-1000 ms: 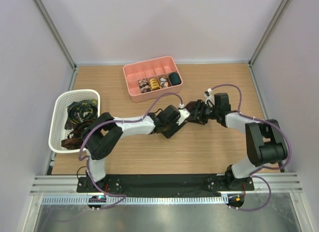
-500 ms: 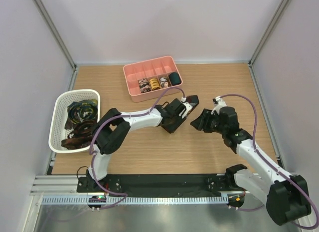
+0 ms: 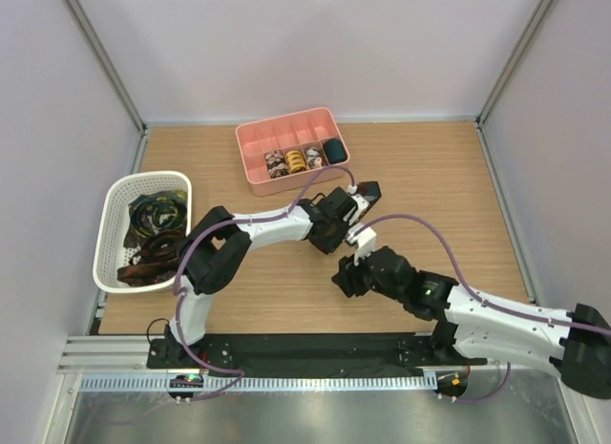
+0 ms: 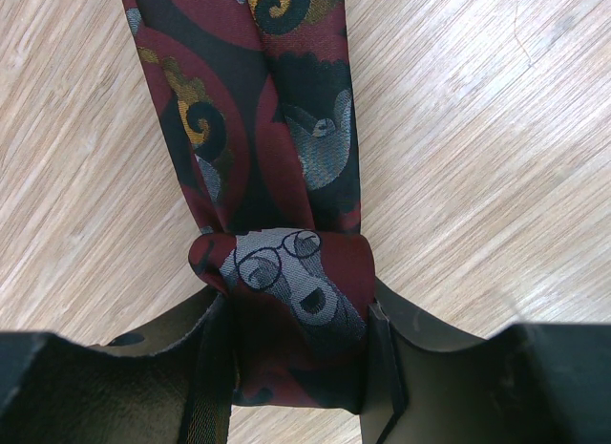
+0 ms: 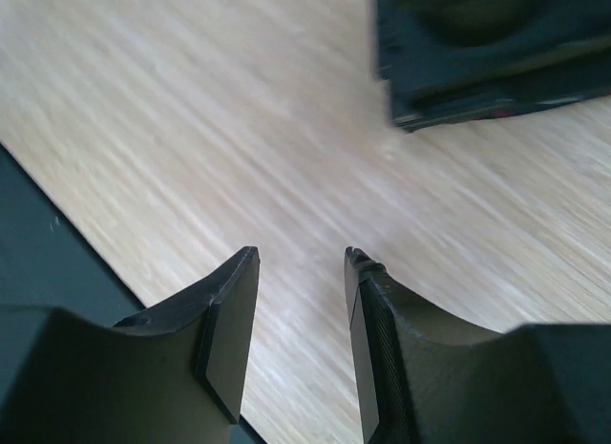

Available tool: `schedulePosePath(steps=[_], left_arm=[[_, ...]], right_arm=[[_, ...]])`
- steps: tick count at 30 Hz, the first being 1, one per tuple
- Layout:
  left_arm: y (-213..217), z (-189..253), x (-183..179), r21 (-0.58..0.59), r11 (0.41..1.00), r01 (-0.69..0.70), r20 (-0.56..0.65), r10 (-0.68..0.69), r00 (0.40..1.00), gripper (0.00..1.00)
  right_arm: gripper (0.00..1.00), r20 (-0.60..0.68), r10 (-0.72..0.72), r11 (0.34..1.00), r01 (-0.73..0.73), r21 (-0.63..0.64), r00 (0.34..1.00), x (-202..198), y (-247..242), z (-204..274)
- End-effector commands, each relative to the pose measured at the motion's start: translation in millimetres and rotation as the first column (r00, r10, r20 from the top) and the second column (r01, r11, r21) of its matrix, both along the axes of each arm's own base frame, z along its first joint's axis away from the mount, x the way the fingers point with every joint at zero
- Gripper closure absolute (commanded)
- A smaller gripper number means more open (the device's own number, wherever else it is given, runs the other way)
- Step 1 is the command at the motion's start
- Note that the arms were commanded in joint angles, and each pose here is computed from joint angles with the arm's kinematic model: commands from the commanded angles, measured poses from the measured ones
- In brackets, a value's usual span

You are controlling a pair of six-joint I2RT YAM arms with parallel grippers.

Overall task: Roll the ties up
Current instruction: Roll the tie

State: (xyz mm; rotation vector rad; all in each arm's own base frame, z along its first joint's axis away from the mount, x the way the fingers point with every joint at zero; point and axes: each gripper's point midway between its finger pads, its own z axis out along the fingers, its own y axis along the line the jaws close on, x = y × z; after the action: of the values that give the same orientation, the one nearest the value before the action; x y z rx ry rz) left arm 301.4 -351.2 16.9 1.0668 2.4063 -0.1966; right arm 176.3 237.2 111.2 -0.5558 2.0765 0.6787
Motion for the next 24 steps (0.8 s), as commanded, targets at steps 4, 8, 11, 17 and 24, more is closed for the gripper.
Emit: schedulePosePath(steps=[4, 8, 11, 17, 24], left_arm=[[66, -63, -43, 0.248, 0.969, 0.011, -0.186, 0.037, 0.982, 1.0], [67, -63, -44, 0.246, 0.969, 0.013, -0.19, 0.035, 0.981, 1.0], [66, -62, -45, 0.241, 0.97, 0.013, -0.194, 0.035, 0.98, 1.0], [66, -59, -47, 0.239, 0.971, 0.015, -0.213, 0.037, 0.976, 1.0], [63, -54, -50, 0.241, 0.97, 0.012, -0.249, 0.05, 0.967, 1.0]], right_arm=[[0.52, 0.215, 0.12, 0.969, -0.067, -0.237, 0.969, -1, 35, 11], [0.53, 0.241, 0.181, 0.919, -0.077, -0.387, 0.954, 1, 61, 8], [0.52, 0.24, 0.233, 0.845, -0.074, -0.529, 0.942, 9, 75, -9], [0.49, 0.266, 0.295, 0.645, 0.014, -0.764, 0.918, 32, 85, -27], [0.43, 0.276, 0.329, 0.45, 0.107, -0.886, 0.903, 51, 82, -40]])
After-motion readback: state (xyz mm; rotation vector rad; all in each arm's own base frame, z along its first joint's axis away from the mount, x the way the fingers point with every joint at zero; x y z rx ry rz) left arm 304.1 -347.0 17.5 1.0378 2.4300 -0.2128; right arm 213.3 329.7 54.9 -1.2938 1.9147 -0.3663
